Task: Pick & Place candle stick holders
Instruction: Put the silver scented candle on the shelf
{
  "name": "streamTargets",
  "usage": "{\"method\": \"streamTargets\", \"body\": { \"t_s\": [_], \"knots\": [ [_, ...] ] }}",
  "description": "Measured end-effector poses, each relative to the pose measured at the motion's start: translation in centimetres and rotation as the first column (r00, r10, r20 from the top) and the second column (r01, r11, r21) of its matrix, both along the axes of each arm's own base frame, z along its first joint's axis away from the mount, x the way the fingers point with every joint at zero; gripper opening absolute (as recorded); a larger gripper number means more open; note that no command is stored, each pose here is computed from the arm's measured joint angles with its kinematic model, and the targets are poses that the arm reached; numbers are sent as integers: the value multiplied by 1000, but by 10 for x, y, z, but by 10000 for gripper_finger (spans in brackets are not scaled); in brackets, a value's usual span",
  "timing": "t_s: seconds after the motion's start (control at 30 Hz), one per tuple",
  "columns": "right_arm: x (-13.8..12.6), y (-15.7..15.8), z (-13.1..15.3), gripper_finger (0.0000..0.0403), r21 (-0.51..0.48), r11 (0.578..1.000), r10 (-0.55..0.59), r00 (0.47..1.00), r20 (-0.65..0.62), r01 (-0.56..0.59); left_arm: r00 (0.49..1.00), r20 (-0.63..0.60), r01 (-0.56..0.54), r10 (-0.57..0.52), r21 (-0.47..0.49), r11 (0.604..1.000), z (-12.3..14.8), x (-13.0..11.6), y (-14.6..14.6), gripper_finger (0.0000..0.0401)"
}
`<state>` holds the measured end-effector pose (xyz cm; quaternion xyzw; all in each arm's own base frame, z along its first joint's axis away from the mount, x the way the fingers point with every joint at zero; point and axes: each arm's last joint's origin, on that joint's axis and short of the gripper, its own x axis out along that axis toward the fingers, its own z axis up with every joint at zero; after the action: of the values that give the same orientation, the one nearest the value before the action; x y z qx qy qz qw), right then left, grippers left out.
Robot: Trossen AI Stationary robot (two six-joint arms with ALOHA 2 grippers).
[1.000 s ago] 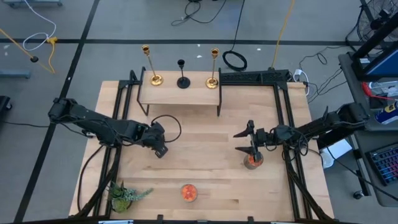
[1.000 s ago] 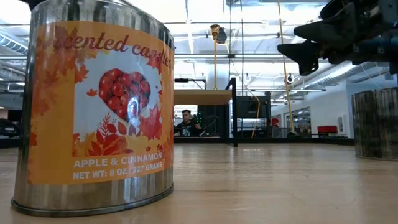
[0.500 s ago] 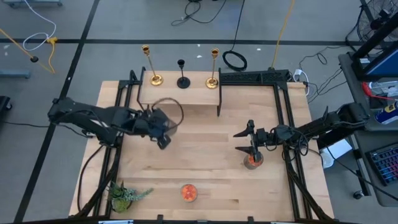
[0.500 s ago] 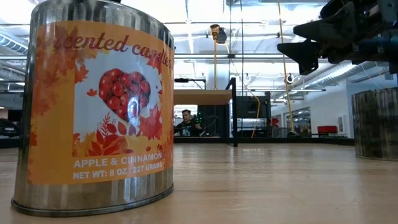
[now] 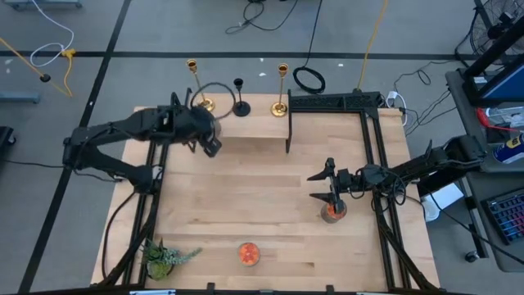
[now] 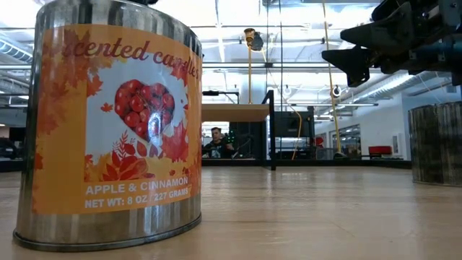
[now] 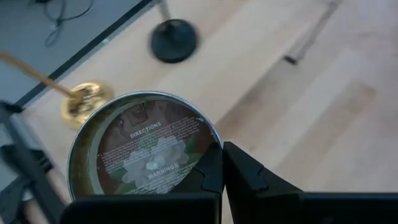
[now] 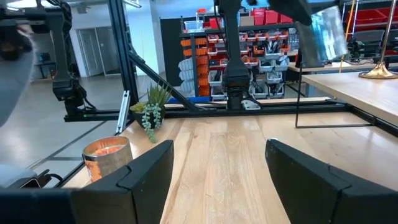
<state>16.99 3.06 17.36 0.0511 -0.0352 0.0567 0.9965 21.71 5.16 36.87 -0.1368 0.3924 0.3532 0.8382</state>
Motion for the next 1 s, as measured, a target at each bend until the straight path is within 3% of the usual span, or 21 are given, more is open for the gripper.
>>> {"method": "streamTargets", "body": {
  "t_s": [0.43, 1.0],
  "knots": [
    [0, 0, 0, 254, -3, 1000, 0, 1000, 0, 0, 986, -49, -163, 161, -42, 986, -6, -14, 53, 5],
    [0, 0, 0, 254, -7, 1000, -1, 1000, 0, 1, 978, -149, -160, 144, -96, 982, -27, 0, 78, 7]
  ]
}}
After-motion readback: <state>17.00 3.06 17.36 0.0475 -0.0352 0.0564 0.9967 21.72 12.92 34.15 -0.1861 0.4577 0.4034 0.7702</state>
